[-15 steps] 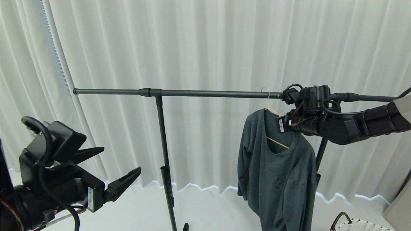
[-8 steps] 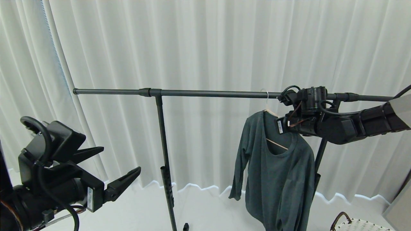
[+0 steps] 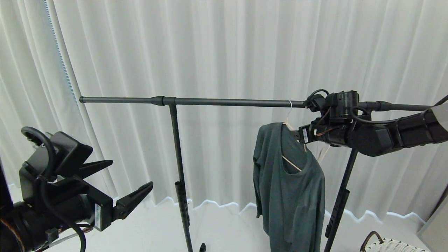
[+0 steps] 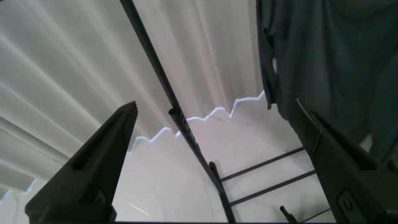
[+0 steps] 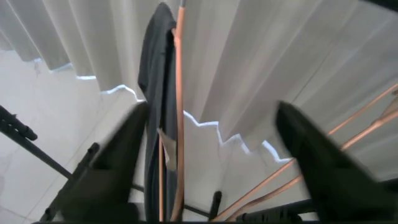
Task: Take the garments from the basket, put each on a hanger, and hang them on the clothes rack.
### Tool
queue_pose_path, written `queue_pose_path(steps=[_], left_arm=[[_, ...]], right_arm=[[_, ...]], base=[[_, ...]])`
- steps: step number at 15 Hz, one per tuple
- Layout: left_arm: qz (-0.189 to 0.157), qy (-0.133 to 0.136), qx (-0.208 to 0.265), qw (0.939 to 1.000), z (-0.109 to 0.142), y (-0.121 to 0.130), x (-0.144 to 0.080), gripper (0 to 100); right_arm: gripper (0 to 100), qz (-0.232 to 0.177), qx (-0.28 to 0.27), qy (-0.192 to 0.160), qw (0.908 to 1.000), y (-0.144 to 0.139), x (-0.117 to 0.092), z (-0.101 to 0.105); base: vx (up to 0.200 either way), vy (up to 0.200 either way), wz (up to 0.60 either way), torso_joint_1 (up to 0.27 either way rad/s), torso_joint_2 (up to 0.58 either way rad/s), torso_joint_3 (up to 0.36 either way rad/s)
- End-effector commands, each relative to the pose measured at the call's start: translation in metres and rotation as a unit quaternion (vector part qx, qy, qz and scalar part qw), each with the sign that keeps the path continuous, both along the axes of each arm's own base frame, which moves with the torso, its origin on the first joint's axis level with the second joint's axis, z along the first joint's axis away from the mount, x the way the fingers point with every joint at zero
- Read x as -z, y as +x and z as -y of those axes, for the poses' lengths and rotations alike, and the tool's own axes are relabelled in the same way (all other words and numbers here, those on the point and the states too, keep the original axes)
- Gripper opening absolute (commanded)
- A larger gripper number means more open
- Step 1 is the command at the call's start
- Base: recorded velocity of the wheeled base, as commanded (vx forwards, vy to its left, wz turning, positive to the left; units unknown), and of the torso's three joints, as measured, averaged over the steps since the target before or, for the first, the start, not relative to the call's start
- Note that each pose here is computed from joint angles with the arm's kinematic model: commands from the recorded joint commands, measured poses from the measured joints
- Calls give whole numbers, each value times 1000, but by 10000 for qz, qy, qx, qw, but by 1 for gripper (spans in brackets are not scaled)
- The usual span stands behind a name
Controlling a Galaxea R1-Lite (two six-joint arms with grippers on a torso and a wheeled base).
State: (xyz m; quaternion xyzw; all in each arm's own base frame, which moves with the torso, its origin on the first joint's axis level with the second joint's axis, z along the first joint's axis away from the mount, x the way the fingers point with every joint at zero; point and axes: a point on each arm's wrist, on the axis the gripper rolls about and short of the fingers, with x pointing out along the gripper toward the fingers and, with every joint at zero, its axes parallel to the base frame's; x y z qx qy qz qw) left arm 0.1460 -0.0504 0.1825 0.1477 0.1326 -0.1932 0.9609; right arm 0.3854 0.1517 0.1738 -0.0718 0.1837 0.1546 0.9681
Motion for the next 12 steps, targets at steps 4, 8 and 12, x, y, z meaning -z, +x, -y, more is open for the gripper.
queue_pose_path(steps=[4,8,12], left_arm=[[25,-17,-48,10000,-1,0,-1,100],[47,30,-521,9986,-14,0,0,100],[60,210,-1773,9839,-37,4,1,100]], right_arm=[[100,582,-32,465,9972,-53,-64,15],[100,958,218,488,9940,-93,-93,44],[100,1233,1073,-522,9852,-131,-102,108]], base=[[0,0,0,0,0,0],[0,0,0,0,0,0],[0,0,0,0,0,0]])
